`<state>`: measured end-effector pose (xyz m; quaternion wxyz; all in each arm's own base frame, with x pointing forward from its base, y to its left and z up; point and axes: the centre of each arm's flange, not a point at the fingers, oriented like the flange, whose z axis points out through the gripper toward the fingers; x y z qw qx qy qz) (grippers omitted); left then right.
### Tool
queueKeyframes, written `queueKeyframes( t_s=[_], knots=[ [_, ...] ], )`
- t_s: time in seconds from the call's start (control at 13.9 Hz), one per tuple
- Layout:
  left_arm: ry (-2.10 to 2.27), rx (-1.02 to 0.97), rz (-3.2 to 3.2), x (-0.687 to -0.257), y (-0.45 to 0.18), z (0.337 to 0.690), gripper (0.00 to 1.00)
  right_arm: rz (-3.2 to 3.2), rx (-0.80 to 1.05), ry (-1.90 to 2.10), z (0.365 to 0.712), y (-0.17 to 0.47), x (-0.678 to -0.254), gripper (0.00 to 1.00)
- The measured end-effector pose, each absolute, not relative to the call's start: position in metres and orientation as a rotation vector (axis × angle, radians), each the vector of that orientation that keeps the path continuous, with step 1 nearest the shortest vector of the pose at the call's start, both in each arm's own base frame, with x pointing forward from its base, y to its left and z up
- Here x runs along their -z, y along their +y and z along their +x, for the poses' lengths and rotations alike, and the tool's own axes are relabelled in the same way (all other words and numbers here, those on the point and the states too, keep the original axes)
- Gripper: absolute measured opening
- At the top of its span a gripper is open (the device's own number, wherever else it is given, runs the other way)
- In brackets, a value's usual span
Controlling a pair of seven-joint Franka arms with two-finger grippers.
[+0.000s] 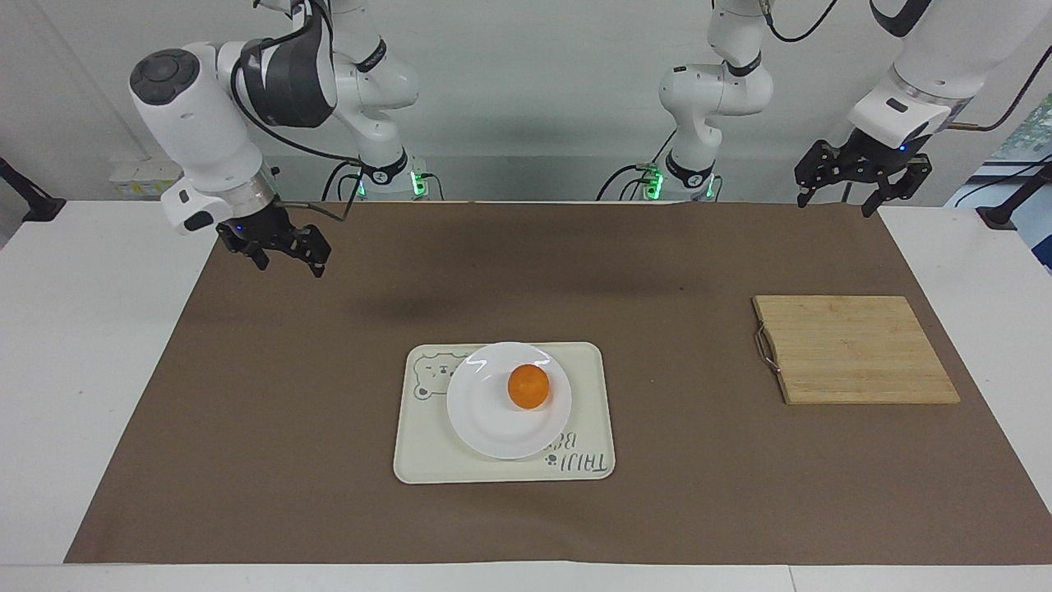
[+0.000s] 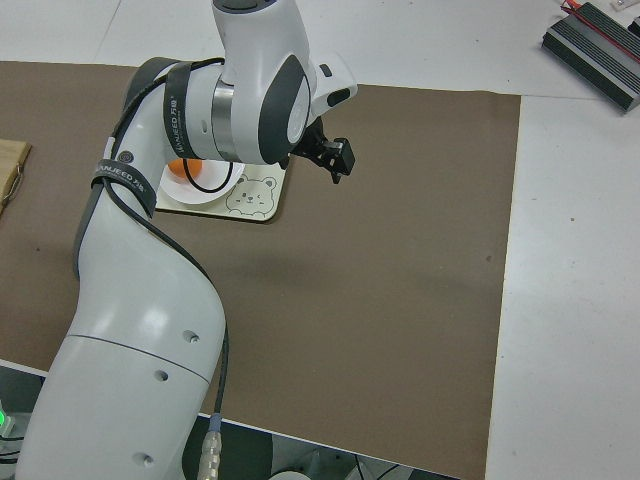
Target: Place orange and plate with both arms
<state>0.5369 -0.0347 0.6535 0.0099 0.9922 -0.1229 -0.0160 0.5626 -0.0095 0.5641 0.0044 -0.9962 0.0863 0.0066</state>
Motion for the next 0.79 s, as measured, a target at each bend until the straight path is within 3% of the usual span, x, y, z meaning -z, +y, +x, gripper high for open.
queueKeyframes(
  t_s=[0.43,0.79],
  knots=[
    [-0.381,0.05,3.098,-0.653,-0.034,0.537,1.0,-3.126,-0.035,0.151,0.539,-0.01,-0.636,1.0],
    [-0.373,0.049,3.099,-0.654,-0.031,0.537,1.0,-3.127,-0.072,0.092,0.523,-0.005,-0.657,1.0]
  ],
)
